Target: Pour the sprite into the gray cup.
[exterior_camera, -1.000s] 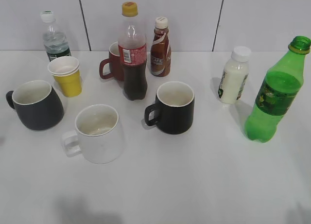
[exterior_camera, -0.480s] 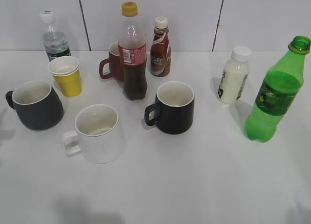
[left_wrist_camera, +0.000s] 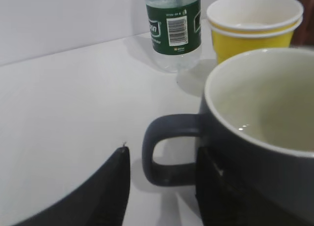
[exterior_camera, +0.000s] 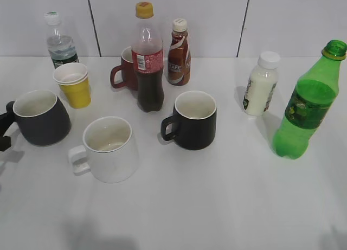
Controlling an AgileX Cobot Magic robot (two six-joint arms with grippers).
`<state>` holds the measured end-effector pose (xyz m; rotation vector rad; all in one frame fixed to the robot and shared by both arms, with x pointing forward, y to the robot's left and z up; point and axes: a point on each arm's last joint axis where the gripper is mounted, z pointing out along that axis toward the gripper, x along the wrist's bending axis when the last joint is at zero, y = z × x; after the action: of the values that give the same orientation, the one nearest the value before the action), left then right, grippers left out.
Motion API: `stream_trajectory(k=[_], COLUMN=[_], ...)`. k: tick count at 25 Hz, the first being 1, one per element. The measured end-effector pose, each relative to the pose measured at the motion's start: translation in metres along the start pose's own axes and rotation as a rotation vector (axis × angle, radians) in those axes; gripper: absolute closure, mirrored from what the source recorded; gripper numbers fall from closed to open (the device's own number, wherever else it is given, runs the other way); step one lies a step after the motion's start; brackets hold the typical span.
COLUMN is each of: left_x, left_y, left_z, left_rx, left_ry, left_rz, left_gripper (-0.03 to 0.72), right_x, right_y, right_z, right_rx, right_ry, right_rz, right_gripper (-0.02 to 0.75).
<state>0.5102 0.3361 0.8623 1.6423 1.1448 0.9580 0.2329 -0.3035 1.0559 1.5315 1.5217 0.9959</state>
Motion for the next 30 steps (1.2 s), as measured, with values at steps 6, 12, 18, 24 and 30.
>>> stream_trajectory(k=[6, 12, 18, 24, 30], left_x=[0.006, 0.012, 0.005, 0.000, 0.000], left_y=[-0.006, -0.011, -0.007, -0.006, -0.002], left_z=[0.016, 0.030, 0.047, 0.054, 0.044], left_rx=[-0.011, -0.020, -0.043, -0.037, -0.022], left_ry=[-0.010, -0.017, -0.075, -0.078, -0.040], left_rz=[0.022, 0.029, 0.067, 0.075, 0.064], left_gripper=[0.339, 0.385, 0.456, 0.633, 0.633], right_x=[0.000, 0.000, 0.000, 0.001, 0.005], right_y=[0.000, 0.000, 0.000, 0.000, 0.008], right_z=[0.000, 0.000, 0.000, 0.000, 0.003], right_rx=[0.000, 0.000, 0.000, 0.001, 0.003], right_ry=[0.000, 0.000, 0.000, 0.007, 0.049], right_rz=[0.000, -0.001, -0.001, 0.004, 0.004], right_gripper=[0.237, 0.237, 0.237, 0.237, 0.237])
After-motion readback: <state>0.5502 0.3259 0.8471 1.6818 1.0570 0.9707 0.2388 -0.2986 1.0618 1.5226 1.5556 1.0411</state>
